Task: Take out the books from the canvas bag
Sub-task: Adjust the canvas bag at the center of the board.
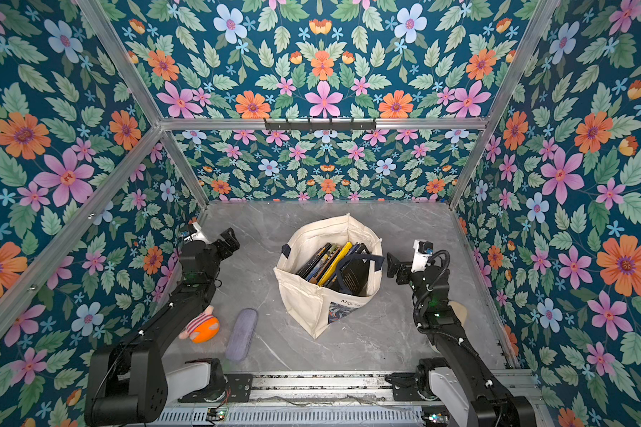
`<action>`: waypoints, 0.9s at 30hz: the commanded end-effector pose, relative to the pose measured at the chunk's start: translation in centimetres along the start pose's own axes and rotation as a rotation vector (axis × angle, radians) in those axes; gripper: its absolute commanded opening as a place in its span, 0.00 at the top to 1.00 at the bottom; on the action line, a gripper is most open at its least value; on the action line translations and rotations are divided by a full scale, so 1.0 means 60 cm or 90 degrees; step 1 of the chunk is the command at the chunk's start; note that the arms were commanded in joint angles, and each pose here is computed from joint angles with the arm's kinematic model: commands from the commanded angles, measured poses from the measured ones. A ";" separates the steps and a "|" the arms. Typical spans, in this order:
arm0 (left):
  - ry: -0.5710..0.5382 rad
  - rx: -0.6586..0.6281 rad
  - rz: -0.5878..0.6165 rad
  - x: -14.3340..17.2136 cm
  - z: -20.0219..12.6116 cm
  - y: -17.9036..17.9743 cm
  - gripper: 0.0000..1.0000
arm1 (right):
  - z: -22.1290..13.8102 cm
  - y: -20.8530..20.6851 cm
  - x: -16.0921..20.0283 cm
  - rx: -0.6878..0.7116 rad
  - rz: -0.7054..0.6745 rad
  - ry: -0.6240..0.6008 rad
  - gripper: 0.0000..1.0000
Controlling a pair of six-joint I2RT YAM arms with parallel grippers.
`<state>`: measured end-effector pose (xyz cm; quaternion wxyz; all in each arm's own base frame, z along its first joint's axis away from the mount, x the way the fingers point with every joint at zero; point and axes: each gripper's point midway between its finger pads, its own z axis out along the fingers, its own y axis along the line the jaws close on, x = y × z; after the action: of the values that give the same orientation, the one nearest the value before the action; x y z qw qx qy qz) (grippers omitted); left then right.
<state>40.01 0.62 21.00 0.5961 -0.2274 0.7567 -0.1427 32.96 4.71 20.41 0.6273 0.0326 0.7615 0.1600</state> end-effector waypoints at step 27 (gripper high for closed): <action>0.255 -0.004 -0.195 0.108 -0.128 -0.176 0.00 | -0.029 0.009 -0.027 0.108 0.268 0.202 0.01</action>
<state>34.84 -13.23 24.92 0.4367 -0.2550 0.7977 -0.3284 32.27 4.56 23.92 0.4801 0.2192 0.8126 0.2472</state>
